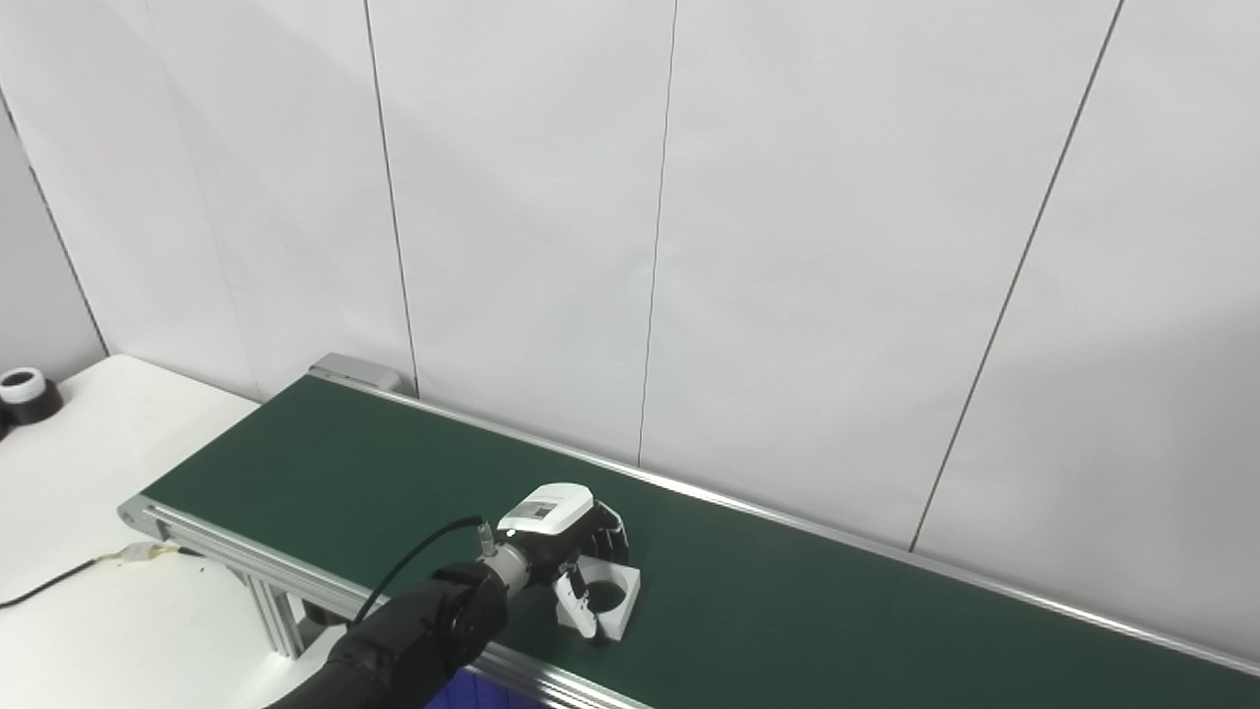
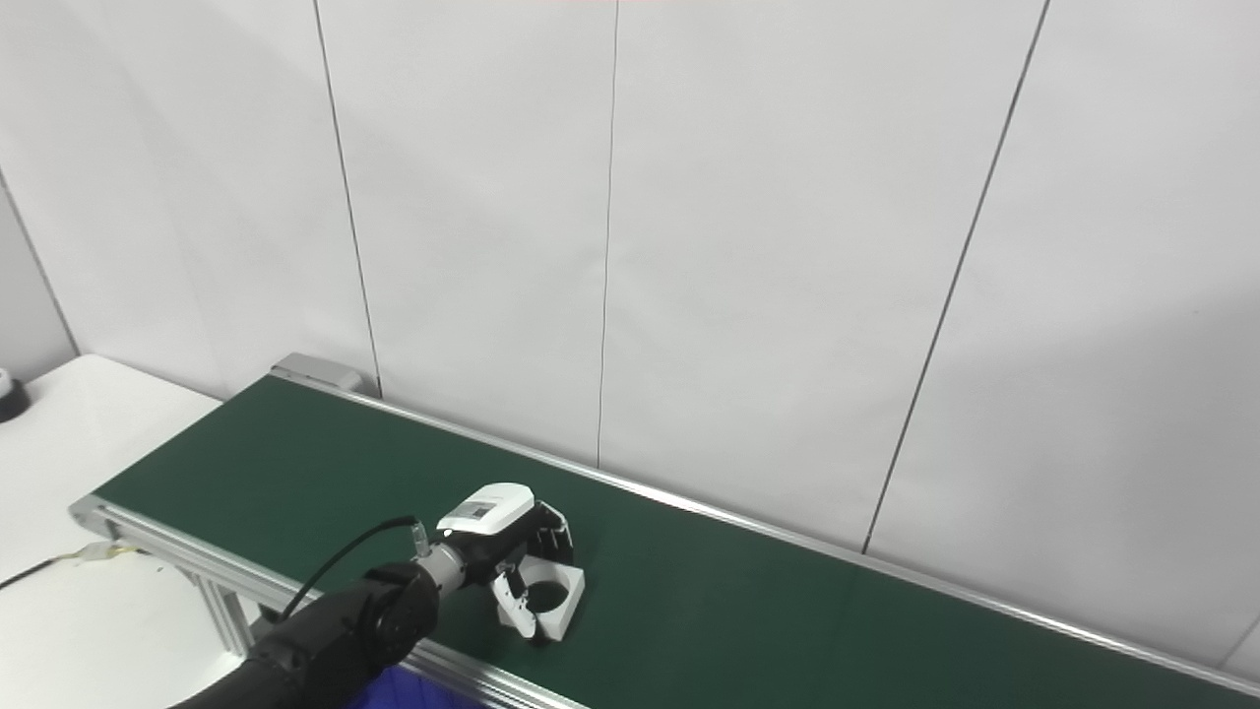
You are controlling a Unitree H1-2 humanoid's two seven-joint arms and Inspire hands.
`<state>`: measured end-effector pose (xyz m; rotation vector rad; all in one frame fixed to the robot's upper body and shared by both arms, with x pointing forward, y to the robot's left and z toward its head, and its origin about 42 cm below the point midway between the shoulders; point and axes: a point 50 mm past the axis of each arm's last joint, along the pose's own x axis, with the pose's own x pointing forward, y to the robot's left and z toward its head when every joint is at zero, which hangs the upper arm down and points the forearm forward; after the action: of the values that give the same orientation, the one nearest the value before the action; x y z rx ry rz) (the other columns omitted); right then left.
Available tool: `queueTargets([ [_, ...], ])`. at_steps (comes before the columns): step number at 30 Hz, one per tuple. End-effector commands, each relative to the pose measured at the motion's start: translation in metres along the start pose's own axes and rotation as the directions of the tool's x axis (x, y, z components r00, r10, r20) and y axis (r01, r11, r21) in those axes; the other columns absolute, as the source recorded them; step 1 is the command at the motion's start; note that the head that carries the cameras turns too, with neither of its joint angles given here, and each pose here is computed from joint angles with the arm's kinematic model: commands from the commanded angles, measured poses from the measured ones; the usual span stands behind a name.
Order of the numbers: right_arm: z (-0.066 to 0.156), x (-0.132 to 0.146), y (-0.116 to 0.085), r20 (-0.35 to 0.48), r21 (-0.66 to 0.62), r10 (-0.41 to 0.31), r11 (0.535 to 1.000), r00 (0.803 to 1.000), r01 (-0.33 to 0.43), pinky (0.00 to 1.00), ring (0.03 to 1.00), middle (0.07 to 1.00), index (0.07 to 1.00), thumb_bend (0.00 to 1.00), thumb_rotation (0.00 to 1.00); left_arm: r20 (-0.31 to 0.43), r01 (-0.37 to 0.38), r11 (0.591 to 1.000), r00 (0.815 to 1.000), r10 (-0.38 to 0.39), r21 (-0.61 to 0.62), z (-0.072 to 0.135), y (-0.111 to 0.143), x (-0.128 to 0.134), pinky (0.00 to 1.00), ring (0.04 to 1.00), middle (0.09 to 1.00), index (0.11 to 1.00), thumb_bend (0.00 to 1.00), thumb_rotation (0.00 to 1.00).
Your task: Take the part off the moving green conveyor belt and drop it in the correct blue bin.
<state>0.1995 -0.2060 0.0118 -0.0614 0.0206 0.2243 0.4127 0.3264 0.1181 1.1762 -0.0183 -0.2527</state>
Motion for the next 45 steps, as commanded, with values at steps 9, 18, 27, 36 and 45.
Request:
queueTargets([
  [9,0.015,0.007,-0.003,0.099,-0.009,-0.007,1.000,0.995,0.008,0.86,0.892,0.899,0.951,0.90,0.57,0.174,-0.121,0.992,0.977,0.123,-0.023,0.061,0.072,-0.030,0.34,0.380,0.449,0.518,0.50,0.00],
  [18,0.014,0.009,-0.004,0.096,-0.014,-0.005,1.000,0.995,0.007,0.86,0.891,0.899,0.946,0.91,0.58,0.238,-0.122,0.992,0.963,0.122,-0.017,0.092,0.093,-0.066,0.38,0.403,0.456,0.511,0.50,0.00],
  [27,0.014,0.013,-0.007,0.099,-0.026,-0.008,1.000,0.995,0.011,0.84,0.879,0.889,0.939,0.91,0.58,0.321,-0.081,0.993,0.941,0.106,-0.089,0.107,0.092,-0.112,0.31,0.377,0.438,0.517,0.50,0.00],
  [36,0.025,0.020,-0.018,0.139,-0.042,-0.016,0.999,0.990,0.022,0.83,0.856,0.873,0.914,0.92,0.54,0.383,-0.002,0.987,0.921,0.064,-0.161,0.123,0.078,-0.144,0.29,0.375,0.443,0.520,0.50,0.00],
  [45,0.030,0.026,-0.027,0.159,-0.054,-0.022,0.998,0.987,0.031,0.78,0.823,0.841,0.886,0.94,0.53,0.329,0.104,0.991,0.942,-0.069,-0.088,0.119,0.041,-0.151,0.39,0.394,0.445,0.517,0.50,0.00],
])
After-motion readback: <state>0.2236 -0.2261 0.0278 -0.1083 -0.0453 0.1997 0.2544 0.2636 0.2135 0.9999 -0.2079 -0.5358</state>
